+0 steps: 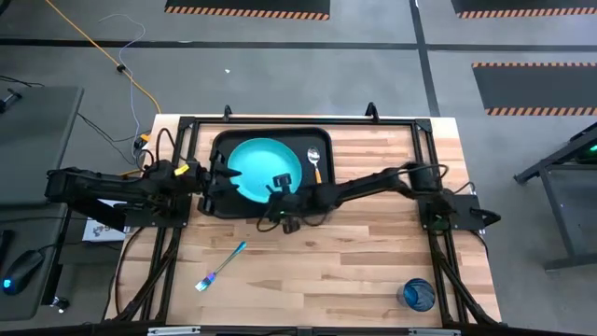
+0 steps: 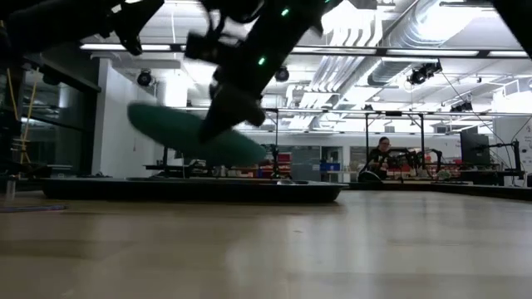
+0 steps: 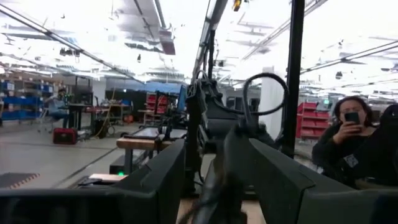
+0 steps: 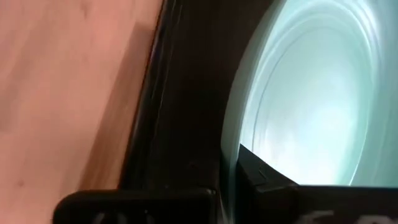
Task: Pick and place plate/cup/fork/spoon on tray
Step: Put the blue plate on the black serving tray to the left of the yellow spoon
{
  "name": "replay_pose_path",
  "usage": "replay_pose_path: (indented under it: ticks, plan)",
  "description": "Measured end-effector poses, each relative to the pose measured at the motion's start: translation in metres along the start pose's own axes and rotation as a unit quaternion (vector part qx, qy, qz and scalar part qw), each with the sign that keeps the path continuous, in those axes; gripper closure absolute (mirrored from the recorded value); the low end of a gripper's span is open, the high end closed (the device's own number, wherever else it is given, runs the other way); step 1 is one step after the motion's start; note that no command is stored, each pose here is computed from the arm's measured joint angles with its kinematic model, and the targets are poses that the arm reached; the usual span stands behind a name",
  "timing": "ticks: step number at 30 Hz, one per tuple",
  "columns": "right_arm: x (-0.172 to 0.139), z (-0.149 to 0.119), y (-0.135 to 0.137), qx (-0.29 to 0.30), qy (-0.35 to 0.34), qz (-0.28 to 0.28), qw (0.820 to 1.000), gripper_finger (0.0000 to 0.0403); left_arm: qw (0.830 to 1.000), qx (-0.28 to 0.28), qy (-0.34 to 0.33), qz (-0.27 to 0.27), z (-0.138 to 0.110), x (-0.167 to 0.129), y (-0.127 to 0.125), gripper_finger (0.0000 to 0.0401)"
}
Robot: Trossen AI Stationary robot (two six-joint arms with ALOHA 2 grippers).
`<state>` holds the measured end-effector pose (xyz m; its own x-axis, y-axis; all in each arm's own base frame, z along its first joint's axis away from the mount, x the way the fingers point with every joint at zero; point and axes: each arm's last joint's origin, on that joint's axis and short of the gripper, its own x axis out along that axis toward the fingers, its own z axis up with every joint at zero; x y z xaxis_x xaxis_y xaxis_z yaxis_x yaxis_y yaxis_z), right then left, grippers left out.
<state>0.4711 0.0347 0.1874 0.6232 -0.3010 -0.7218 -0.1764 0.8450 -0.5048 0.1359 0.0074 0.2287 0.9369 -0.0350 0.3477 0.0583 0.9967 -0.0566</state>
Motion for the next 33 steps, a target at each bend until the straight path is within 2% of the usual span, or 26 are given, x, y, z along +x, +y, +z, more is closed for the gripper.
replay_pose_path:
  ticks: [9, 18, 21, 33]
  plan:
    - [0.048, -0.016, 0.005, -0.026, 0.106, 0.021, 0.994, 0.0403, 1.0, -0.002, 0.015, 0.0, -0.003, 0.0, 0.0, 0.024]
    - [0.051, -0.011, 0.003, -0.014, 0.081, 0.015, 0.997, 0.04, 1.0, -0.002, 0.015, 0.0, -0.003, 0.0, 0.0, 0.024]
    - [0.051, -0.008, 0.002, -0.008, 0.064, 0.015, 0.998, 0.039, 1.0, -0.002, 0.015, 0.0, -0.003, 0.0, 0.0, 0.024]
    - [0.052, -0.01, 0.0, -0.002, 0.074, 0.007, 0.997, 0.0339, 1.0, -0.002, 0.017, 0.001, -0.003, 0.0, 0.0, 0.024]
